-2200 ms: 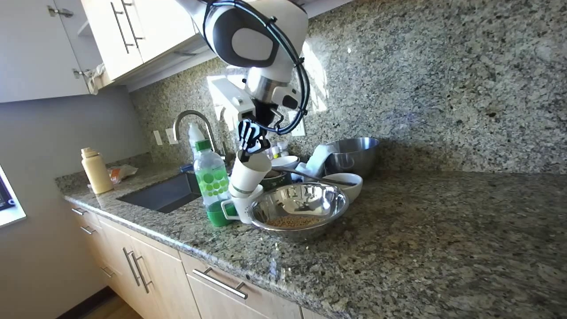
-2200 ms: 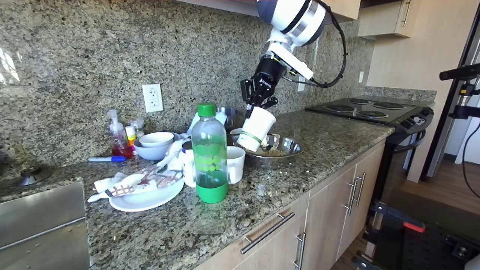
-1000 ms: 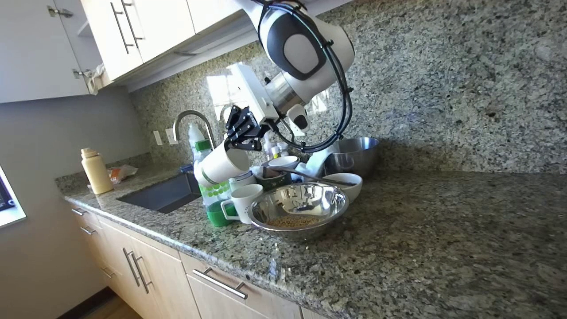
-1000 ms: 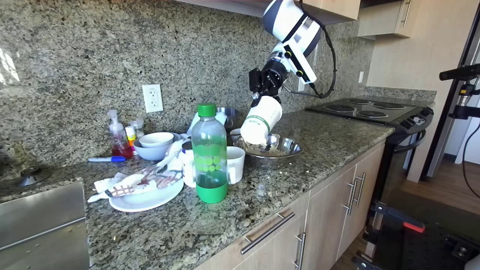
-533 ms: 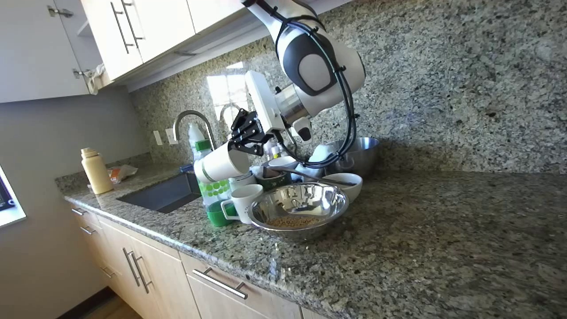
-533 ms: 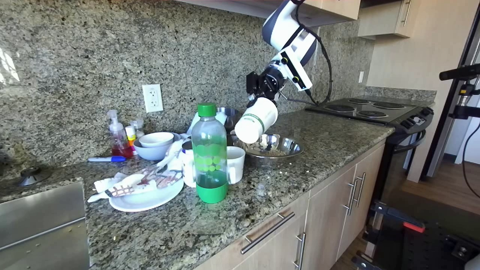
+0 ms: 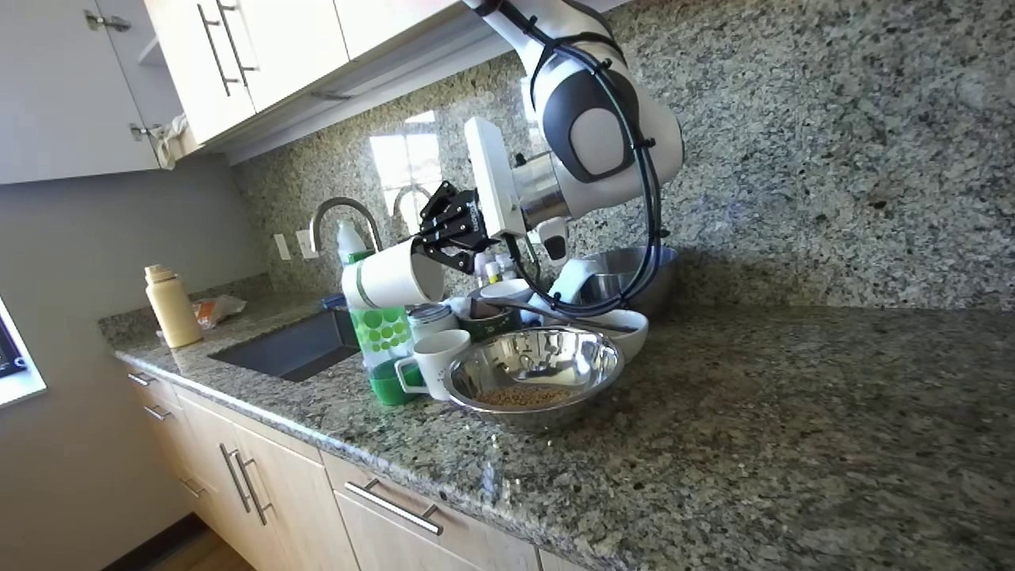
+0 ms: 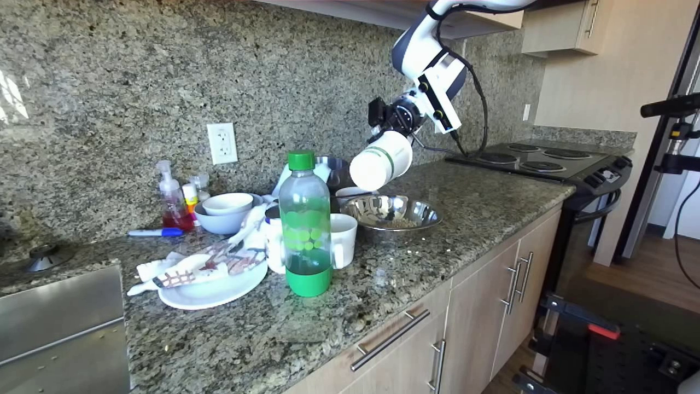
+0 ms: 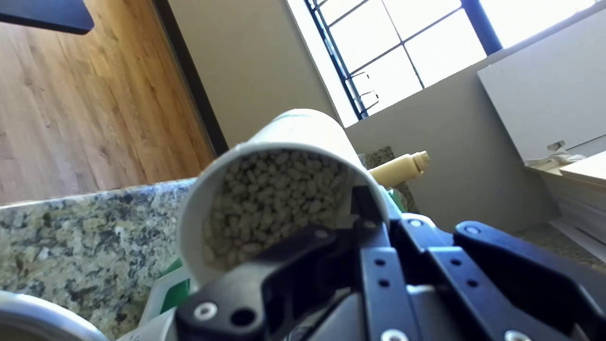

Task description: Pick up the white cup, pour some of its contents in the silver dish and put the cup back on the countertop.

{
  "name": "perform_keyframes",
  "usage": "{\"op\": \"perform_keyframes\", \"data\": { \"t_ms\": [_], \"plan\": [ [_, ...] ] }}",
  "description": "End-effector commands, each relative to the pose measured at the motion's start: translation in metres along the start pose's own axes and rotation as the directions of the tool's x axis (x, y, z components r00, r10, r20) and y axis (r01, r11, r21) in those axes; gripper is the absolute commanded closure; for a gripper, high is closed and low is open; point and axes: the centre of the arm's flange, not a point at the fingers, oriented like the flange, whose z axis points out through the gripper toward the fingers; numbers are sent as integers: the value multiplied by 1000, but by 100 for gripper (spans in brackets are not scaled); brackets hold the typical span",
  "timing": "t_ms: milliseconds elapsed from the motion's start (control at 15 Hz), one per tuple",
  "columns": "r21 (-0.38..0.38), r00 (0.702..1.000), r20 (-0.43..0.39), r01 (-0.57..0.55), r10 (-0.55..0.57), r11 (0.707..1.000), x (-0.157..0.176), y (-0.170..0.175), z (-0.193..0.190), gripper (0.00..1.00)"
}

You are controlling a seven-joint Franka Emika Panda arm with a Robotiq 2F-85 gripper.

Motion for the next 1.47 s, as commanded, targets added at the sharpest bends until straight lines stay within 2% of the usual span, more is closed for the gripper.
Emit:
{"op": "perform_keyframes", "data": {
  "t_ms": [0, 267, 400, 733, 1067, 1400],
  "plan": [
    [64, 996, 76, 31, -36, 997, -7, -9, -8, 99],
    [114, 984, 169, 42, -61, 993, -18, -10, -4, 99],
    [140, 976, 215, 9, -39, 990, -17, -7, 0, 99],
    [184, 968, 249, -54, 6, 982, -11, 7, 11, 99],
    [214, 983, 184, -60, 20, 975, 0, 11, -1, 99],
    [181, 998, 51, -48, 39, 982, 12, 0, -43, 99]
  ]
}}
